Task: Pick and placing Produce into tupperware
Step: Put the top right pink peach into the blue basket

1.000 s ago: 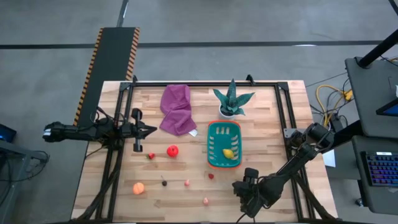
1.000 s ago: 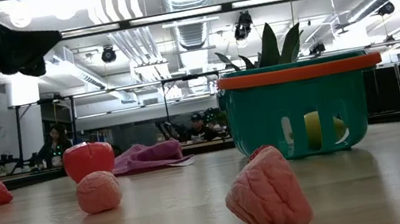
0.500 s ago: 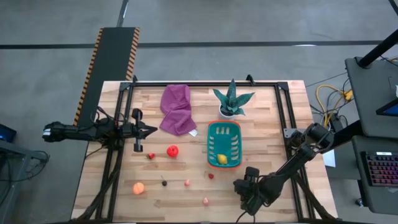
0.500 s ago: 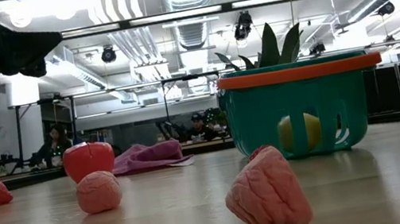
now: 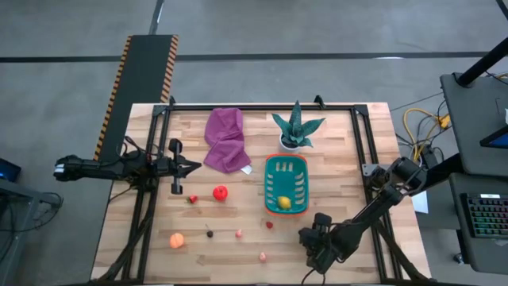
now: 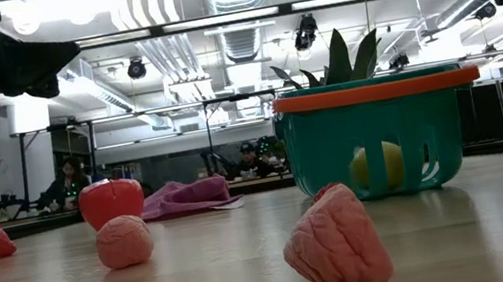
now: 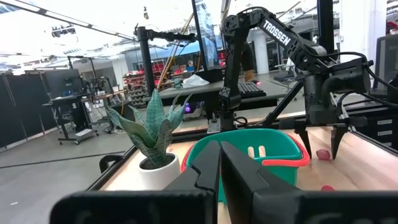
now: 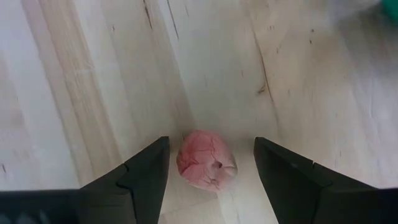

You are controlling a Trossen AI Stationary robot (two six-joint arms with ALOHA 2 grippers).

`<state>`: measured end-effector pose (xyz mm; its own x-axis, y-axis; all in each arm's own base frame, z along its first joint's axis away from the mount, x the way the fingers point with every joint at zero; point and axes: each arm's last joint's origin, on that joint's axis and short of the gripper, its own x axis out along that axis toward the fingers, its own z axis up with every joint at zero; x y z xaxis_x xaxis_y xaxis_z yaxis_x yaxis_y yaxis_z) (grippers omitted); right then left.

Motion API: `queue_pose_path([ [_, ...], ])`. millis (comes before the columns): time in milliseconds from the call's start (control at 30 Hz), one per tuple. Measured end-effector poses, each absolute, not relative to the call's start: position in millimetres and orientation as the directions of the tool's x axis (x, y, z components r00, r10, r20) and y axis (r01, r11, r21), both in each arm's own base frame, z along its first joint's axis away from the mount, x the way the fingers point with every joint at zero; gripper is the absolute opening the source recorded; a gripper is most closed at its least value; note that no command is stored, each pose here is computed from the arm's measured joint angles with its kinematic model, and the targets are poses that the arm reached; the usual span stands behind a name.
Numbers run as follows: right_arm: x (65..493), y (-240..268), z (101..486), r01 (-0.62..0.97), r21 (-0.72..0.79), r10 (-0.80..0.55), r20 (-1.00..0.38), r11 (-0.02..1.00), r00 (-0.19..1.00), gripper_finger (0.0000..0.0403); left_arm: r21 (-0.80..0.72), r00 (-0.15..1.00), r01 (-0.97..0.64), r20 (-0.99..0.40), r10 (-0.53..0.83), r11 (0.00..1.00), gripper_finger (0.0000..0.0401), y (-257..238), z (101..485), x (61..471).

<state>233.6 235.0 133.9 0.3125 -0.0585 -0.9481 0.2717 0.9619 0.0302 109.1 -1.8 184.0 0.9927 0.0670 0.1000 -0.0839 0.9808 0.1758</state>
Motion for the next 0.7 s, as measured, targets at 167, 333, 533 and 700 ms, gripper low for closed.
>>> queue_pose_path([
  [167, 231.0, 237.3, 133.9, 0.268, 0.033, -0.054, -0.949, 0.963, 0.310, 0.0206, 0.176, 0.993, -0.084, 0.100, 0.067, 0.981, 0.0000, -1.8, 184.0, 109.1],
  [333, 230.7, 237.4, 133.9, 0.267, 0.034, -0.052, -0.950, 0.963, 0.308, 0.0167, 0.176, 0.993, -0.084, 0.100, 0.067, 0.981, 0.0000, -1.7, 184.0, 109.1],
  [533, 230.6, 237.5, 134.0, 0.266, 0.035, -0.050, -0.950, 0.963, 0.307, 0.0120, 0.176, 0.993, -0.084, 0.100, 0.067, 0.981, 0.0000, -1.8, 184.0, 109.1],
  [700, 230.7, 237.5, 134.1, 0.266, 0.035, -0.050, -0.950, 0.963, 0.307, 0.0097, 0.176, 0.993, -0.084, 0.100, 0.067, 0.981, 0.0000, -1.8, 184.0, 109.1],
])
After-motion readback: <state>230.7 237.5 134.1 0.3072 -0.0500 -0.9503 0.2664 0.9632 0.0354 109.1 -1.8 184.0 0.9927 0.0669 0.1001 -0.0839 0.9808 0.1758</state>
